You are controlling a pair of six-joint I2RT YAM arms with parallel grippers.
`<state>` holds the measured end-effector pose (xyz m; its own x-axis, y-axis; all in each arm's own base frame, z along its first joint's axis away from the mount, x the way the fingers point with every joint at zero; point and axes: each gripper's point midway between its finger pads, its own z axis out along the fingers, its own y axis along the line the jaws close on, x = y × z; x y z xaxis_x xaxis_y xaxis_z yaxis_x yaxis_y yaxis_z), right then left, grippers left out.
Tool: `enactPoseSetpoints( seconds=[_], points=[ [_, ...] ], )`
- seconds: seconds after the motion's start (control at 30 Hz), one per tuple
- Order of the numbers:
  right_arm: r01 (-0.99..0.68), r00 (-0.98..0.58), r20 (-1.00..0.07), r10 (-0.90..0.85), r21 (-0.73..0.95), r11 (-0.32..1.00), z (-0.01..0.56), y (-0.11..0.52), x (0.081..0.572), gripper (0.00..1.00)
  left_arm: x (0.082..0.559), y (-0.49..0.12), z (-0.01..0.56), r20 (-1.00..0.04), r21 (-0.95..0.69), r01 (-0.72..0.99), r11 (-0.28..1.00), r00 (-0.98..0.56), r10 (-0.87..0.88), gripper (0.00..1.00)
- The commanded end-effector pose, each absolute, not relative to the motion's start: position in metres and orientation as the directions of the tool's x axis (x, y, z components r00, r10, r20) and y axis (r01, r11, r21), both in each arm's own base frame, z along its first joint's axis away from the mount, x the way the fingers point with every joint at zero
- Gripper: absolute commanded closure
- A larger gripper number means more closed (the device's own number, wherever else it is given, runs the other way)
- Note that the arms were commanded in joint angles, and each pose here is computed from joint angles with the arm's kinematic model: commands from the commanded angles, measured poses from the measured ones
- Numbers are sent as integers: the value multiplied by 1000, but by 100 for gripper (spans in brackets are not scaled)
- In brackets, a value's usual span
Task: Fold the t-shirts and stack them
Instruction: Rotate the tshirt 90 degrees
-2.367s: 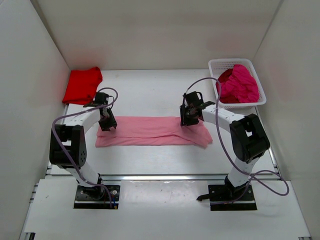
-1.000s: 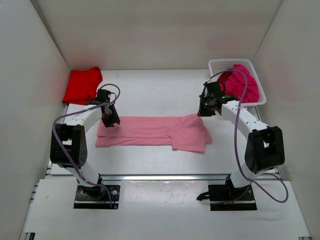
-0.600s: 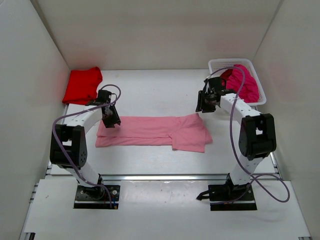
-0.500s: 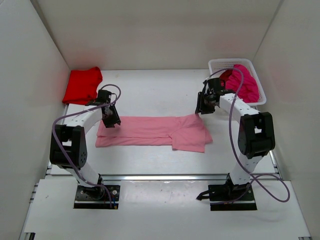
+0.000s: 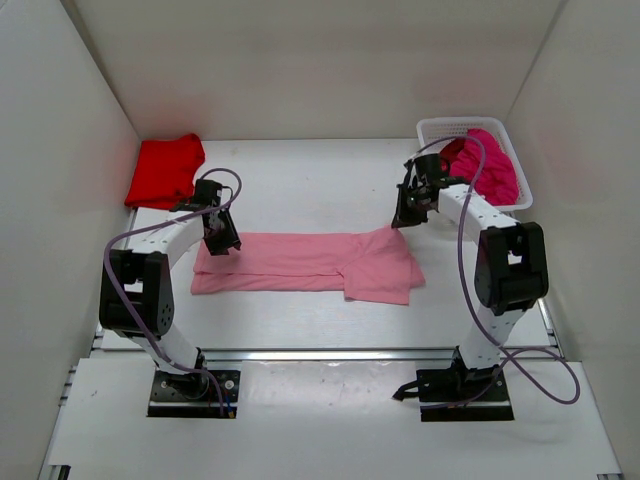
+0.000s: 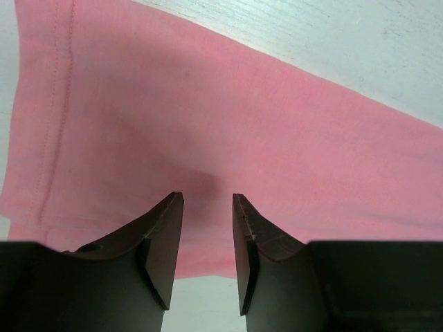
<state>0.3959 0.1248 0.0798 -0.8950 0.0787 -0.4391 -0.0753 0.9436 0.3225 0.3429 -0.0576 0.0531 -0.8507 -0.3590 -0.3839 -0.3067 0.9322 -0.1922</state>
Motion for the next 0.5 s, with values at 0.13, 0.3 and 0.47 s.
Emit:
enactPoseSetpoints(
  seconds=[0.13, 0.3, 0.47],
  points=[
    [-60, -791, -596, 140, 303, 951, 145, 110, 471, 100, 343, -46, 50, -394, -136, -294, 946, -860, -324, 54],
    [-36, -837, -536, 111, 257, 966, 110, 110, 493, 99, 343, -37, 46, -395, -105, -316, 943, -857, -331, 55],
    [-58, -850, -518, 96, 273, 960, 91, 116, 499, 86, 342, -38, 46, -388, -98, -309, 946, -863, -323, 54]
  ],
)
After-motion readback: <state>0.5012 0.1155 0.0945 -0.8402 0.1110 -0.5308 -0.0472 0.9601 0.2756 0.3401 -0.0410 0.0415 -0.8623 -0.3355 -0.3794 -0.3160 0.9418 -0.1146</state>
